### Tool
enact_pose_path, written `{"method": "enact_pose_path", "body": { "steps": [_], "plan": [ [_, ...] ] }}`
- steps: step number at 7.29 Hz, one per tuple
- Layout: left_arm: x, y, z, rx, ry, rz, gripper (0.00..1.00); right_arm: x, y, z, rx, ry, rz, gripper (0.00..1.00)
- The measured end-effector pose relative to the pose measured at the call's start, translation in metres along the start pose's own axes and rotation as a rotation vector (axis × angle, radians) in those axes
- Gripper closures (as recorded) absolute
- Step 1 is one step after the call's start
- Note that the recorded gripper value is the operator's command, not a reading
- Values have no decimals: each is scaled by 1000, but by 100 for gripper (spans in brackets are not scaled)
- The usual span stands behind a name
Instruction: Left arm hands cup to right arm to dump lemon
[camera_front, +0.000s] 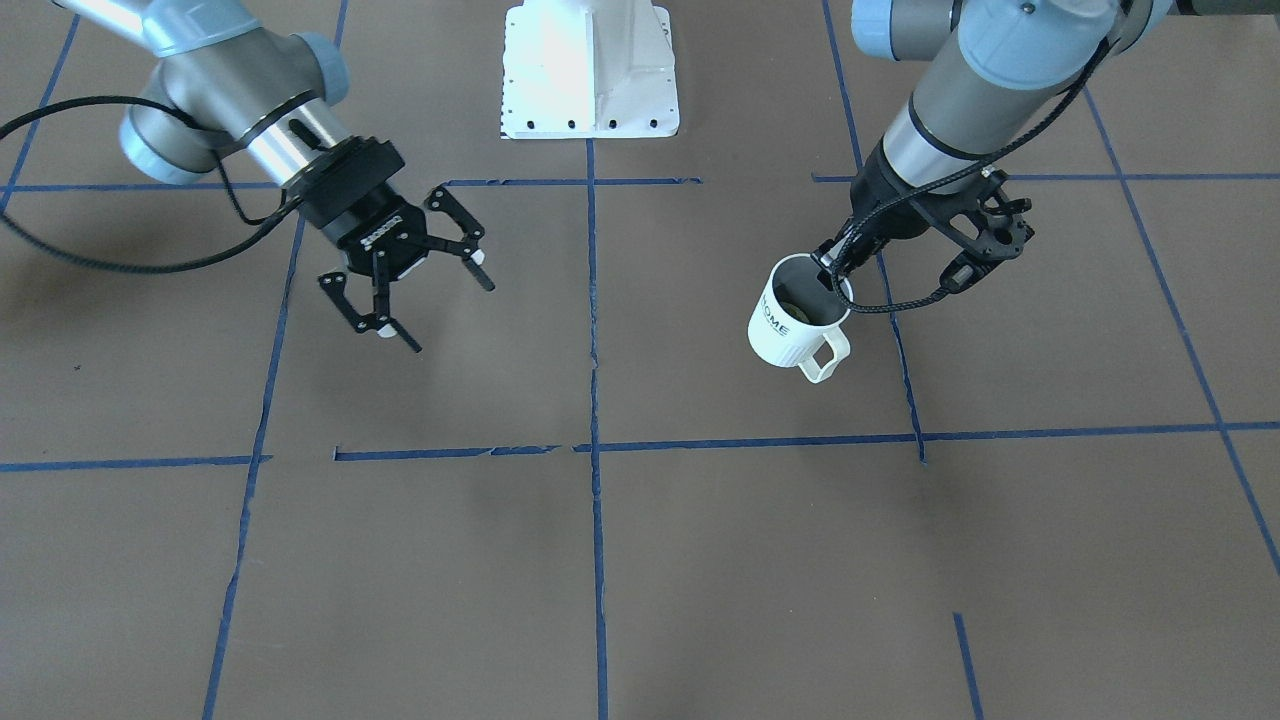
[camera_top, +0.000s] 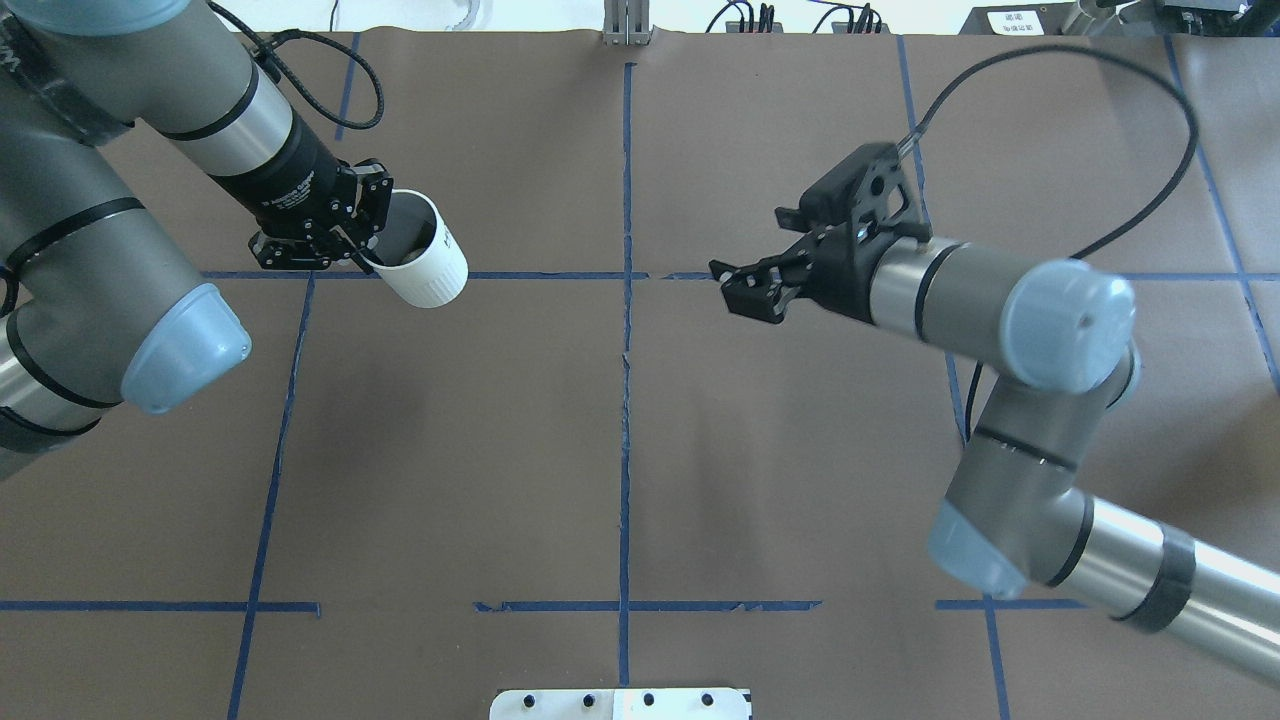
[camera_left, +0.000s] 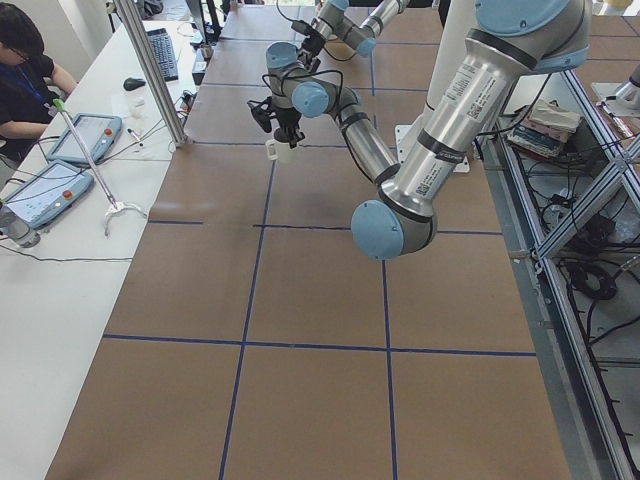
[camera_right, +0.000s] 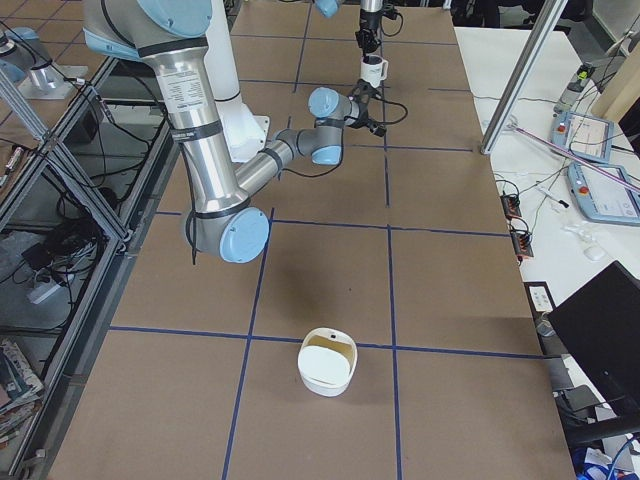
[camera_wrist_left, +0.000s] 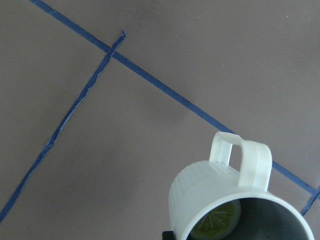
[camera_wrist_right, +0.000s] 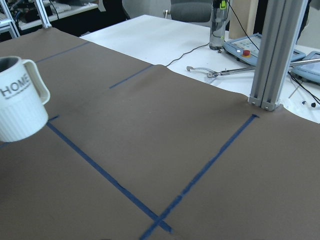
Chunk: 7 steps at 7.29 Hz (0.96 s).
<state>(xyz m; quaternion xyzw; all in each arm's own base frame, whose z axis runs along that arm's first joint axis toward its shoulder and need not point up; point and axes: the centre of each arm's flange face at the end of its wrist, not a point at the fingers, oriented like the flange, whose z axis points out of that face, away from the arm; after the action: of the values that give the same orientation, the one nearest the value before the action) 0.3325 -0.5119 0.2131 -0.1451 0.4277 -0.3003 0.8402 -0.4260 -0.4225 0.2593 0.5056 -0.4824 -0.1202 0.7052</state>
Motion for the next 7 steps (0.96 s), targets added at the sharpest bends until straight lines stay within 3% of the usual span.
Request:
{"method": "enact_pose_path", "body": {
  "steps": [2,3,5,7],
  "plan": [
    [22,17,-6,-16,40,-95,99,-65,37,14,141,57,24,2],
    [33,24,-7,-25,56,-129,100,-83,44,23,175,84,2,2],
    [49,43,-6,-46,68,-155,100,-106,44,35,196,98,-87,2],
    [65,74,-3,-79,72,-175,100,-115,44,40,195,95,-111,2]
  ]
}}
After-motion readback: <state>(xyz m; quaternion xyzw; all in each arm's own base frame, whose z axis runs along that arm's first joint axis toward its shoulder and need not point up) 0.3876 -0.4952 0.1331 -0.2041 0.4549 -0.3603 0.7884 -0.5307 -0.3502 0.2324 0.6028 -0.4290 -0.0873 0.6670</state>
